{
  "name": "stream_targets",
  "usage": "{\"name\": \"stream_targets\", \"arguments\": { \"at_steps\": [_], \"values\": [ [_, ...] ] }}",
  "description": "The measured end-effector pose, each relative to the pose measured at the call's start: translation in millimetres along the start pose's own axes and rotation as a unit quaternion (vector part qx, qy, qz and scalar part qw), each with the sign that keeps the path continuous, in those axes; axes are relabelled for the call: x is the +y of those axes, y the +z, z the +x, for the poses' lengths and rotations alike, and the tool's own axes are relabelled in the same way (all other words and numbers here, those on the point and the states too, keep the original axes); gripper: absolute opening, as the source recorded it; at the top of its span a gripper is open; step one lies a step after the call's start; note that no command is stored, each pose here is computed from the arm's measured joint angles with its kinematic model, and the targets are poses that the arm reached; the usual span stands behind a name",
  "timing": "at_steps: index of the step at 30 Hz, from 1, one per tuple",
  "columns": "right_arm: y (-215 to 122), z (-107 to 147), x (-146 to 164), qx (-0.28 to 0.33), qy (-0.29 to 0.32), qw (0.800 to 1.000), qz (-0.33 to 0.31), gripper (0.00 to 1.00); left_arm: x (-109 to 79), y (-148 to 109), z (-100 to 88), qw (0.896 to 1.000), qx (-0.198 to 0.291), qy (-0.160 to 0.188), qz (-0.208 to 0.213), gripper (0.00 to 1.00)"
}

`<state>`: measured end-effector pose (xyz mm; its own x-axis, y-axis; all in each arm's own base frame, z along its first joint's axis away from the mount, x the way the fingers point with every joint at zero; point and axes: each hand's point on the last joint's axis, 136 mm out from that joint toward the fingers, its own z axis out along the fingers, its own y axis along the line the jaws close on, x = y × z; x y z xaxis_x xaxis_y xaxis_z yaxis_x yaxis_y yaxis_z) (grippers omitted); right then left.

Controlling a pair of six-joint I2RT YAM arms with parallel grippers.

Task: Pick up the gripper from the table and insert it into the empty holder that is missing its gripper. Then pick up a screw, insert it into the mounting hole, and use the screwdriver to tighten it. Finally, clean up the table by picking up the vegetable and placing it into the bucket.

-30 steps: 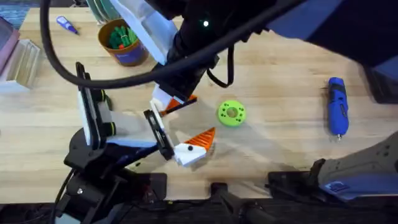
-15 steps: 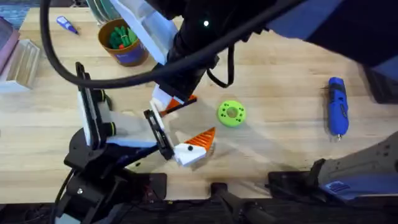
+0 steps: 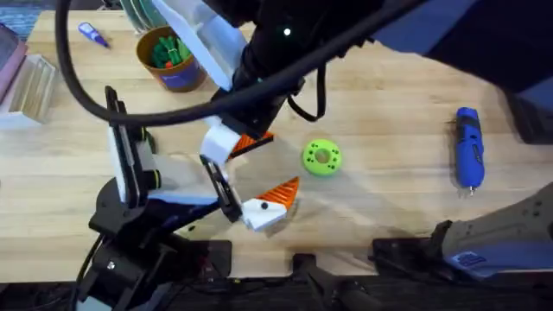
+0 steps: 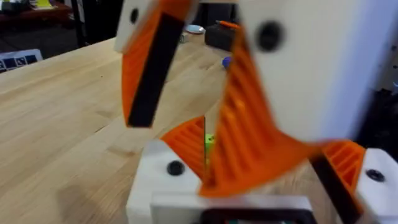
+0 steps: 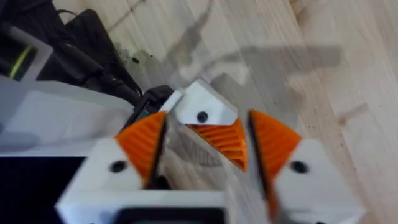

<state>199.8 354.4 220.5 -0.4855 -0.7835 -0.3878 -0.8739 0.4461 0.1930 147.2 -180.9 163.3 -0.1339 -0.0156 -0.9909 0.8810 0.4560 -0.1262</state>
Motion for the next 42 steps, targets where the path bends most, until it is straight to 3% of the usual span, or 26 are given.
{"name": "stream_targets", "arguments": {
  "at_steps": [1, 3, 11, 18, 26, 33, 39, 42],
  "values": [
    [0.0, 0.0, 0.0, 0.000, 0.000, 1.000, 0.000, 0.825, 0.0, 0.0, 0.0, 1.000, 0.000, 0.000, 0.000, 0.909],
    [-0.2, 0.1, -1.4, 0.000, 0.000, 1.000, 0.001, 0.896, 0.1, 0.0, 0.0, 1.000, 0.000, 0.000, 0.000, 0.909],
    [-26.6, 6.4, -35.5, -0.017, 0.044, 0.999, 0.021, 0.906, 0.1, 0.0, 0.0, 1.000, 0.000, 0.000, 0.000, 0.909],
    [-73.9, 38.5, -68.0, -0.025, 0.110, 0.993, 0.018, 0.908, 0.1, 0.0, 0.0, 1.000, 0.000, 0.000, 0.000, 0.909],
    [-78.2, 92.4, -78.0, -0.028, 0.172, 0.985, -0.002, 0.908, 0.0, 0.0, 0.0, 1.000, 0.000, 0.000, 0.000, 0.909],
    [-102.7, 127.7, -56.9, -0.130, 0.176, 0.976, 0.003, 0.908, 0.0, 0.0, 0.0, 1.000, 0.000, 0.000, 0.000, 0.909],
    [-113.2, 141.5, -43.6, -0.227, 0.188, 0.955, 0.012, 0.910, 0.1, 0.0, 0.0, 1.000, 0.000, 0.000, 0.000, 0.899],
    [-110.1, 144.1, -42.4, -0.250, 0.201, 0.947, 0.008, 0.910, 0.1, 0.0, 0.0, 1.000, 0.000, 0.001, 0.000, 0.732]
  ]
}}
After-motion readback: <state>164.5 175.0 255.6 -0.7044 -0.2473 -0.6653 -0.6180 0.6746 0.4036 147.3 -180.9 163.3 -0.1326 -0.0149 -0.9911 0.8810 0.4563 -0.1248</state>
